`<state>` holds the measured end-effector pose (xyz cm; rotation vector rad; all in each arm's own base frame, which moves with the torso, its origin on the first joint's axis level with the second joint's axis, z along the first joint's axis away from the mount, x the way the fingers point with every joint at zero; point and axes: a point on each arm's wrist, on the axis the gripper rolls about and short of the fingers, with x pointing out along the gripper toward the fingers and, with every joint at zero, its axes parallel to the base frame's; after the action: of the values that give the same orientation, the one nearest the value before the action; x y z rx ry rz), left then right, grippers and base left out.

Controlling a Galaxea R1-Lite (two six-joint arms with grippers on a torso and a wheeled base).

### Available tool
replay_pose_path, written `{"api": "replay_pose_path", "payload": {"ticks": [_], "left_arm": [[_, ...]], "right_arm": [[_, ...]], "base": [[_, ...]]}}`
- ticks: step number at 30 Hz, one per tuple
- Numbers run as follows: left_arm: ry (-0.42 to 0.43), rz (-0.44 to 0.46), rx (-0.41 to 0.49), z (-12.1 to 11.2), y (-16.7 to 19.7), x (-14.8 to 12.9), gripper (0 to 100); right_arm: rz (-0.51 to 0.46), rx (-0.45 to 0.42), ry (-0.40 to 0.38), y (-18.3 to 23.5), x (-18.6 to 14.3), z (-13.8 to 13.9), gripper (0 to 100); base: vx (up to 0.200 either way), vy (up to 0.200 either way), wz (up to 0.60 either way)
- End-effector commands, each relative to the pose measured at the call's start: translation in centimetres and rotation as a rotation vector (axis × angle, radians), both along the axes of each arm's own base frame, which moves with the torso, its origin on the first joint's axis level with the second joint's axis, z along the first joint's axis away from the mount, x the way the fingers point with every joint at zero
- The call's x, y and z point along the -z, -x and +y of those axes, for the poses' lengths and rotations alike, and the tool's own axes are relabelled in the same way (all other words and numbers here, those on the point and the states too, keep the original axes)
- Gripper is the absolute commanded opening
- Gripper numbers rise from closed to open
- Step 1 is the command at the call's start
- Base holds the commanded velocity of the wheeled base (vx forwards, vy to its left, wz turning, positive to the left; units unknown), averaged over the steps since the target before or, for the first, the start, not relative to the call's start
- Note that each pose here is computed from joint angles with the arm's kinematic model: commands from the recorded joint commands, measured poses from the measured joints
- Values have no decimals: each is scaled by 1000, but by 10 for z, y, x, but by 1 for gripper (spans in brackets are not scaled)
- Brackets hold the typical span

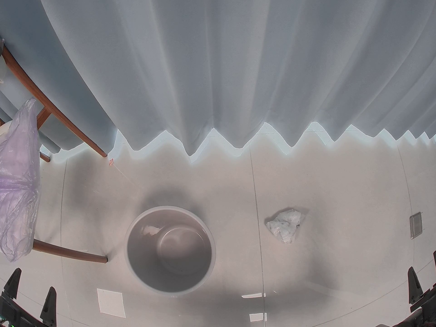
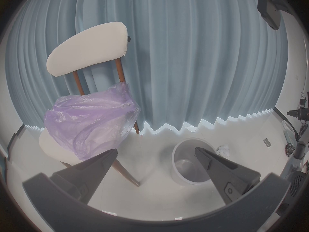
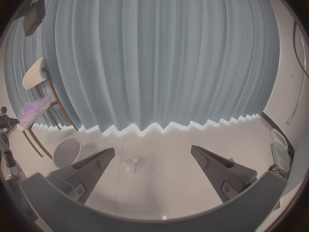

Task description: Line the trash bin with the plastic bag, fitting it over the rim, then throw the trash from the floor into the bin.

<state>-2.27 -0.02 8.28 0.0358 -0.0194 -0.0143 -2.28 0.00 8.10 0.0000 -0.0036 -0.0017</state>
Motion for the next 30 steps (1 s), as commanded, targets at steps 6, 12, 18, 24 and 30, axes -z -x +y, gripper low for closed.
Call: {"api": "replay_pose_path", "payload": {"ticks": [6, 12, 18, 24, 30], "left_arm": [[-1, -2, -1, 0, 0, 5, 100], [-1, -5, 2, 0, 0, 5, 100], [0, -1, -1, 0, 0, 5, 100], [8, 5, -5, 0, 0, 6, 100], [-1, 33, -27, 0, -2, 5, 100]], "right_arm": [[1, 0, 0, 0, 5, 0, 100], [1, 0, 0, 0, 5, 0, 100], [1, 0, 0, 0, 5, 0, 100], [1, 0, 0, 0, 5, 0, 100], [1, 0, 0, 0, 5, 0, 100]], "base": [[0, 0, 0], [0, 0, 0], [0, 0, 0], [0, 0, 0], [0, 0, 0]]}}
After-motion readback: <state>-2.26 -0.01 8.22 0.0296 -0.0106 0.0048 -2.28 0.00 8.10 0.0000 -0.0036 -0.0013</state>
